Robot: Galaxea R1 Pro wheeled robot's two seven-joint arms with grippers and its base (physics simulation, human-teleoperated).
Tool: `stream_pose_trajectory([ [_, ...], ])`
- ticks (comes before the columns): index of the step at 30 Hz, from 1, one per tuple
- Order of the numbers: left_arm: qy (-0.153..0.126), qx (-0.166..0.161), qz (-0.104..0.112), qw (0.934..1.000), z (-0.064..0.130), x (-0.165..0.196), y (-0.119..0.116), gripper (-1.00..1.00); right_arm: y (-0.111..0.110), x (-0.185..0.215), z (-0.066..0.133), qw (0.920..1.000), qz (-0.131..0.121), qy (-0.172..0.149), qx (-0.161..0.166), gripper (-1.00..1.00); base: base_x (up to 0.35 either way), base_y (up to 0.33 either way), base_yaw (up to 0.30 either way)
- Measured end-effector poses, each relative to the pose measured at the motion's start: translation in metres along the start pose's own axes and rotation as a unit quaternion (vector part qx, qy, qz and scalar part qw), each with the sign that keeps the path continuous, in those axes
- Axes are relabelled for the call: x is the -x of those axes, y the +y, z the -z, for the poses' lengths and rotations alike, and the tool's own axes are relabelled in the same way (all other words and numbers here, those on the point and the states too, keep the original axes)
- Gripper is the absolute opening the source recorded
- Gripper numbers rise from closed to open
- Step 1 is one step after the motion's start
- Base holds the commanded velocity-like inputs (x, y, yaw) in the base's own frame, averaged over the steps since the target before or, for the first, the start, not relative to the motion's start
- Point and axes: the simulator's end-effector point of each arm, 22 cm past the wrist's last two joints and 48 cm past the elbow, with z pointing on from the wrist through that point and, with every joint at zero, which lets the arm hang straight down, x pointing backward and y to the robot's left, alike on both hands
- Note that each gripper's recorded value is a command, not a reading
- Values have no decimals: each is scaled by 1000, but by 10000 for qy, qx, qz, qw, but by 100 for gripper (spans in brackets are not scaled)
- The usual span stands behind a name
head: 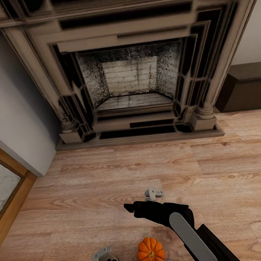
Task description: Place each of the two pumpkins and all three candles from the living room inside a cabinet in the living room (use any cabinet), then make sure every cabinet is closed, and position the cauldron so it is next to a table in the living room.
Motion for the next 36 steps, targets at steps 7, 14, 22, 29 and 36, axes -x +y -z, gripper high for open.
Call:
stream_pose_trajectory([
  [7,0,-4,10,10000,0,0,0,-100,0,0,0,10000,1,0,-1,100,0,0,0],
  [14,0,-3,5,10000,0,0,0,-100,0,0,0,10000,0,0,0,100,0,0,0],
  [22,-150,-52,-20,9999,9,13,-5,-100,10,9,10,9999,97,-127,36,100,0,0,0],
  [29,-279,-108,-20,9996,17,24,-10,-100,19,16,19,9995,180,-239,68,100,0,0,0],
  [36,-387,-153,8,9991,25,36,-12,-100,28,23,28,9990,260,-349,104,100,0,0,0],
])
